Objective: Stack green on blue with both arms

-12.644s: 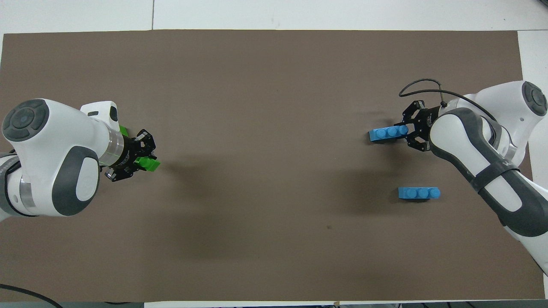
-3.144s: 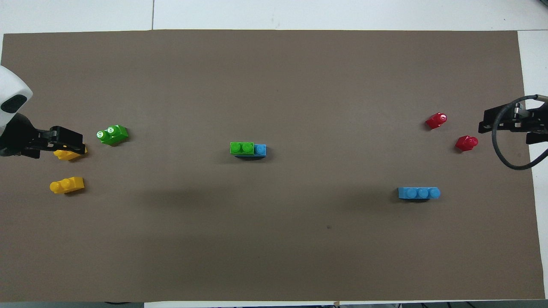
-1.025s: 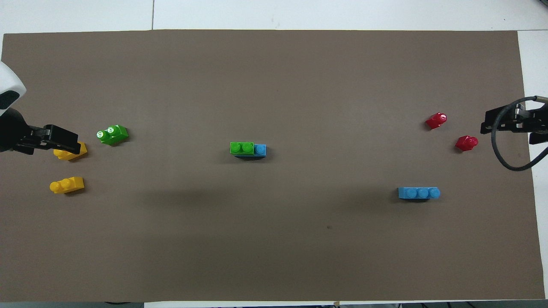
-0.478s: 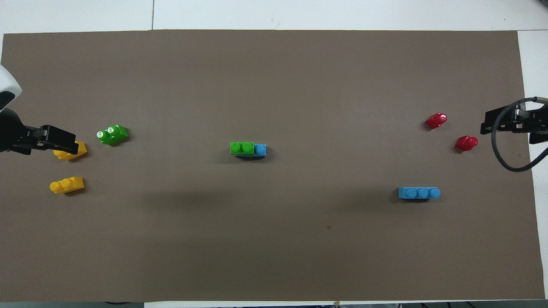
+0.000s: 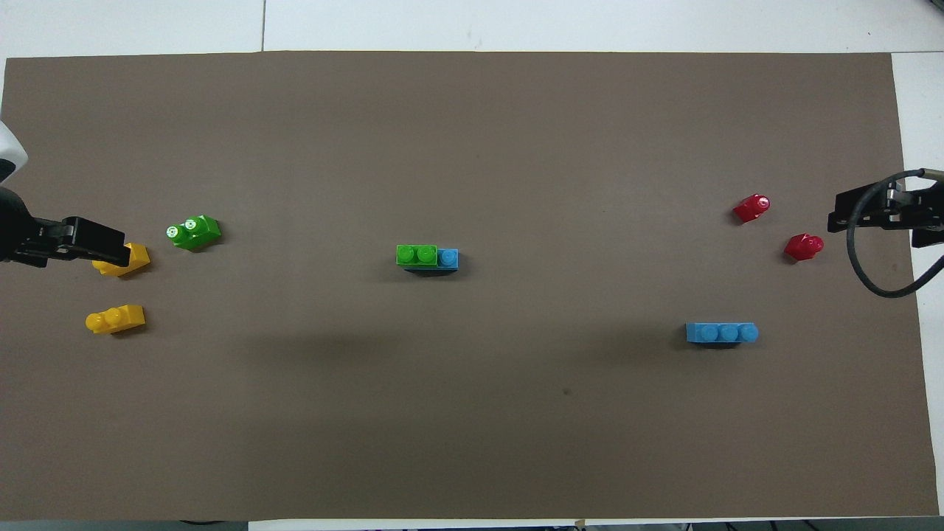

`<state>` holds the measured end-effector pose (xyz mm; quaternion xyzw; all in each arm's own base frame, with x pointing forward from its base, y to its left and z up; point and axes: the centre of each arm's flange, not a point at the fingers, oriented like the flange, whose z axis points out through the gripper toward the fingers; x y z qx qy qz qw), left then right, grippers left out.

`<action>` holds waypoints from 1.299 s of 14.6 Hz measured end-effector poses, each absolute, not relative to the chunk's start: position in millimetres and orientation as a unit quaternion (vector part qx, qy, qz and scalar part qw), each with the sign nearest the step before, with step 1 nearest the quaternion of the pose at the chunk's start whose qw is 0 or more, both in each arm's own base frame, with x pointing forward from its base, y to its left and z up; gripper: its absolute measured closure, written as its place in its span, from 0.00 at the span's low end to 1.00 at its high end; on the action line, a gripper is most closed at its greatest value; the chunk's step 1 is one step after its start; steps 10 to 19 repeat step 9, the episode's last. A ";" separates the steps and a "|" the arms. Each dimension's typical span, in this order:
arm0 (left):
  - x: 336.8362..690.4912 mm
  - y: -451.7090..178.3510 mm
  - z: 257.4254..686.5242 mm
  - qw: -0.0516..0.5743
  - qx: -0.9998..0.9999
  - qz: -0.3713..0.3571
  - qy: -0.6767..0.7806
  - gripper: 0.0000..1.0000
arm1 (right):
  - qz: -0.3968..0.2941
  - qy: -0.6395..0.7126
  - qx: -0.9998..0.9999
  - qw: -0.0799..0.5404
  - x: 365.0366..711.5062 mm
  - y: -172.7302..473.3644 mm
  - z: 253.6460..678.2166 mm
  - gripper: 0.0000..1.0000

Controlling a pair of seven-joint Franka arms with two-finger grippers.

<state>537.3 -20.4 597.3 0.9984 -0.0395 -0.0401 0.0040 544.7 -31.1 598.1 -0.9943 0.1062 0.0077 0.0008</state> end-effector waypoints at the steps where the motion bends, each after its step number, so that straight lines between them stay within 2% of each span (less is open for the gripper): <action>1: 536.2 -20.3 599.6 0.004 0.998 -0.038 -0.040 0.00 | 0.008 0.106 -0.994 0.001 544.7 -31.1 598.1 0.00; 19: 534.1 -20.3 603.8 0.004 0.999 -0.034 -0.040 0.00 | 0.008 0.098 -0.995 0.001 544.7 -31.2 598.2 0.00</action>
